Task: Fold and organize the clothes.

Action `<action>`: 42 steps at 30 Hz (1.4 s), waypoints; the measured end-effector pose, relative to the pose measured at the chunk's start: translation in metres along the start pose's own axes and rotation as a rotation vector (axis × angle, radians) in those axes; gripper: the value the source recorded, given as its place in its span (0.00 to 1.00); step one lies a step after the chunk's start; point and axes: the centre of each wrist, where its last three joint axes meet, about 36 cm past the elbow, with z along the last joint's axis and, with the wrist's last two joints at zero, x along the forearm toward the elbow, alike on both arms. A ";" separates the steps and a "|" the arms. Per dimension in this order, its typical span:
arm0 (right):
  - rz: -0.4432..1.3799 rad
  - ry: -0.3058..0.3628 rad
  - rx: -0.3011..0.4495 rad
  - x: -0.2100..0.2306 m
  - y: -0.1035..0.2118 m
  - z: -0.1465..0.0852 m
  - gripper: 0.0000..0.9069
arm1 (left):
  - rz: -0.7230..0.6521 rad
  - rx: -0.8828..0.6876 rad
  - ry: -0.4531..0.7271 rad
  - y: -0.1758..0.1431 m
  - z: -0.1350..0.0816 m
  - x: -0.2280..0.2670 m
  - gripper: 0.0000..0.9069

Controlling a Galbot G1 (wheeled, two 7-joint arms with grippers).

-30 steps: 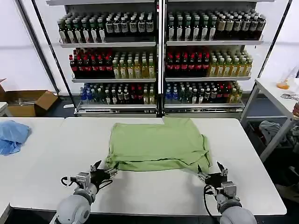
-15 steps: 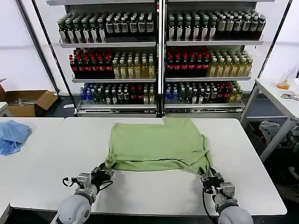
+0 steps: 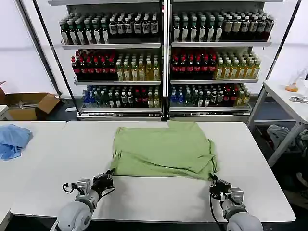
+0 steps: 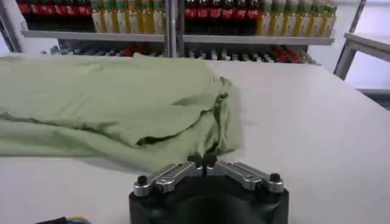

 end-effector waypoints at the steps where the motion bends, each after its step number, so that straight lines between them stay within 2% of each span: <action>1: 0.000 0.000 0.003 0.003 -0.001 -0.001 0.00 | 0.002 0.002 0.000 0.000 0.000 0.002 0.03; 15: -0.010 0.008 0.069 0.061 -0.005 -0.002 0.00 | 0.045 -0.010 0.010 -0.019 0.008 0.049 0.03; 28: 0.009 0.074 0.141 0.112 -0.001 0.011 0.00 | 0.057 -0.063 0.044 -0.030 0.014 0.099 0.02; 29: 0.008 0.077 0.145 0.114 0.000 0.011 0.48 | 0.057 -0.069 0.048 -0.030 0.015 0.101 0.02; 30: 0.010 0.076 0.150 0.116 0.000 0.011 1.00 | 0.055 -0.073 0.052 -0.030 0.015 0.103 0.04; 31: 0.014 0.074 0.155 0.118 0.000 0.011 1.00 | 0.056 -0.077 0.054 -0.030 0.015 0.105 0.84; 32: 0.018 0.069 0.160 0.119 0.001 0.010 1.00 | 0.056 -0.082 0.055 -0.030 0.014 0.107 1.00; 42: 0.063 -0.046 0.185 0.115 -0.006 -0.009 1.00 | 0.021 -0.117 0.018 -0.024 -0.003 0.115 1.00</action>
